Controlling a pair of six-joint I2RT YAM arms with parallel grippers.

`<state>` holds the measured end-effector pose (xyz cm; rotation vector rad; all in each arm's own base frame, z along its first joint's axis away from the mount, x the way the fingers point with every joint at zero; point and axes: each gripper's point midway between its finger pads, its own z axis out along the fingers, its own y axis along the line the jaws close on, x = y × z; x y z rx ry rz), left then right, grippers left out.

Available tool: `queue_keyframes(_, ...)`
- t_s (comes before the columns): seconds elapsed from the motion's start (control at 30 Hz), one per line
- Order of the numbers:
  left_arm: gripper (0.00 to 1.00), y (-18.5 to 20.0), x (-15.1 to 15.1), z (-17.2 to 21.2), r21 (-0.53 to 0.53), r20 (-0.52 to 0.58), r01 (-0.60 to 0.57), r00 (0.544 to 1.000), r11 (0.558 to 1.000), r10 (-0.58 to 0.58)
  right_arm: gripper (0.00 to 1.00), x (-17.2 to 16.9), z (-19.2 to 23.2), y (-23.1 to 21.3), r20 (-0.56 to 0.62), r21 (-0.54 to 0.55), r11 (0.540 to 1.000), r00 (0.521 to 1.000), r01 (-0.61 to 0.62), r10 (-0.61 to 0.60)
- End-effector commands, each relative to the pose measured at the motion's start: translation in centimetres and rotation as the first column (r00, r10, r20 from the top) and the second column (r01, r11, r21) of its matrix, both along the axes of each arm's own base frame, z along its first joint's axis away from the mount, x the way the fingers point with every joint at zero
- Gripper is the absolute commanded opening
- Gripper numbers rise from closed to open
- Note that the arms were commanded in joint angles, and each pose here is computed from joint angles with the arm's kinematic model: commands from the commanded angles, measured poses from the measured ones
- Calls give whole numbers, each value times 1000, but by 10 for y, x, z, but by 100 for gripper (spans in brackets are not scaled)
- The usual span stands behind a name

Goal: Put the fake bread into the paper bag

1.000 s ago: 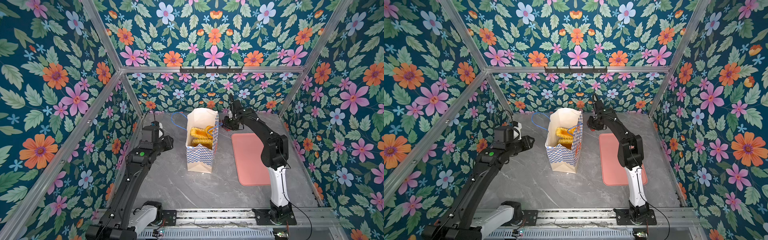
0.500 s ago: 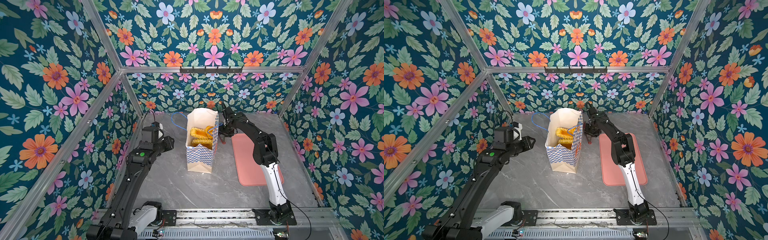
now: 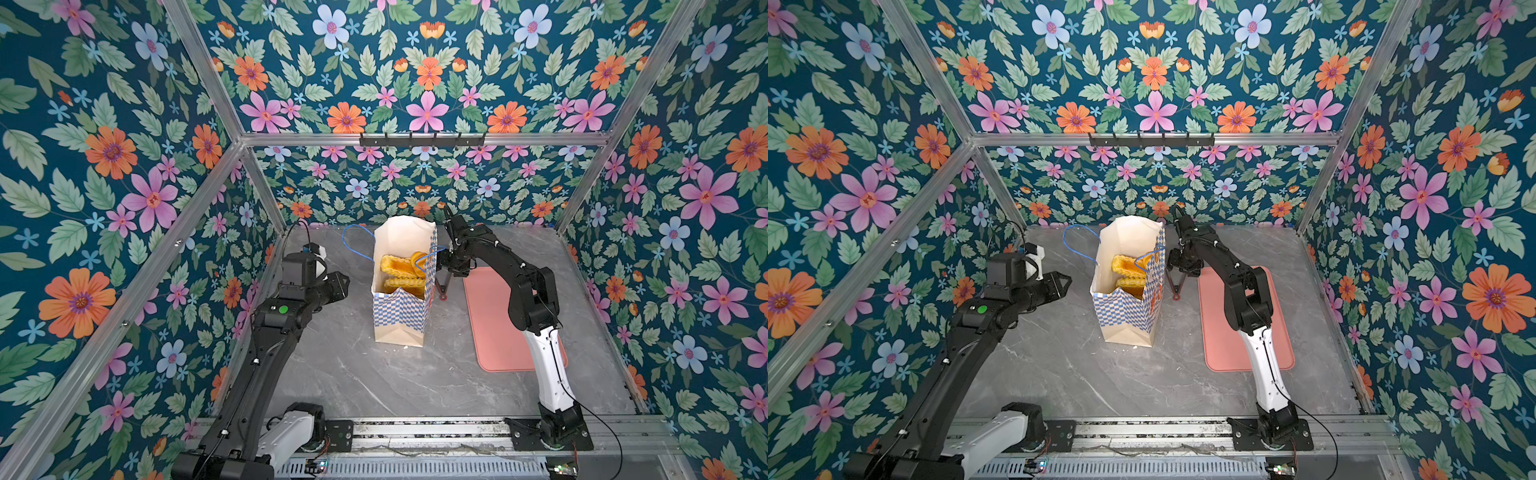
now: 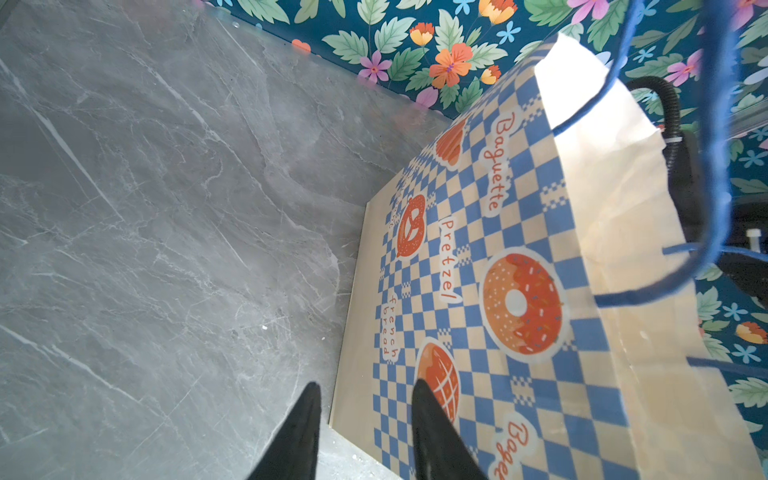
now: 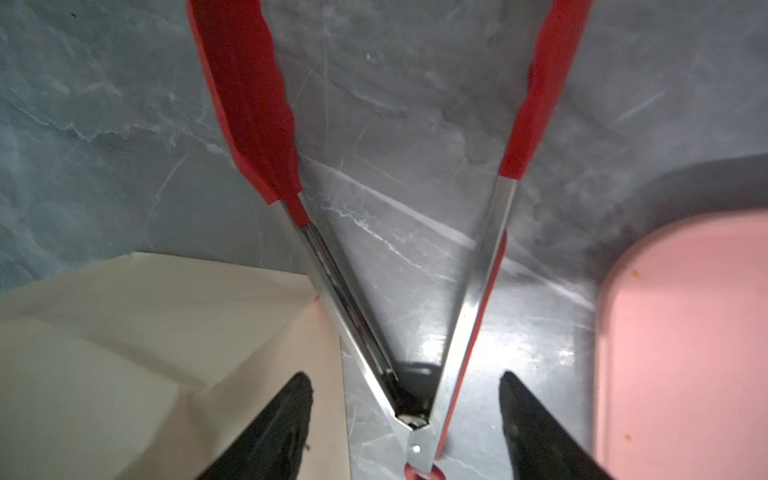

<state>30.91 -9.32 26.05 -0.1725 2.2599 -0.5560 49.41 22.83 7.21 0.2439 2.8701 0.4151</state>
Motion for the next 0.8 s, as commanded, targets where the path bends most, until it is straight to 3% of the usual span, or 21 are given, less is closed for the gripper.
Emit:
queue_keyframes(0.0,39,-1,3,7,-5,28,3,1000,1000,-3,72,-4,6,-7,4,-31,1000,1000,4,-4)
queue_keyframes(0.4,64,12,25,31,18,78,-51,996,999,50,73,-22,83,-44,154,-37,998,987,44,-38)
queue_keyframes(0.43,93,15,29,35,18,88,-64,994,998,62,73,-26,90,-49,170,-44,998,985,48,-40)
queue_keyframes(0.47,100,19,32,38,18,96,-83,992,996,81,73,-30,98,-55,188,-51,997,981,54,-44)
queue_keyframes(0.7,100,61,54,58,-29,155,-218,963,976,220,75,-65,145,-100,314,-78,991,947,104,-75)
queue_keyframes(0.77,99,74,59,60,-28,174,-263,949,964,264,75,-78,169,-114,389,-81,989,917,124,-83)
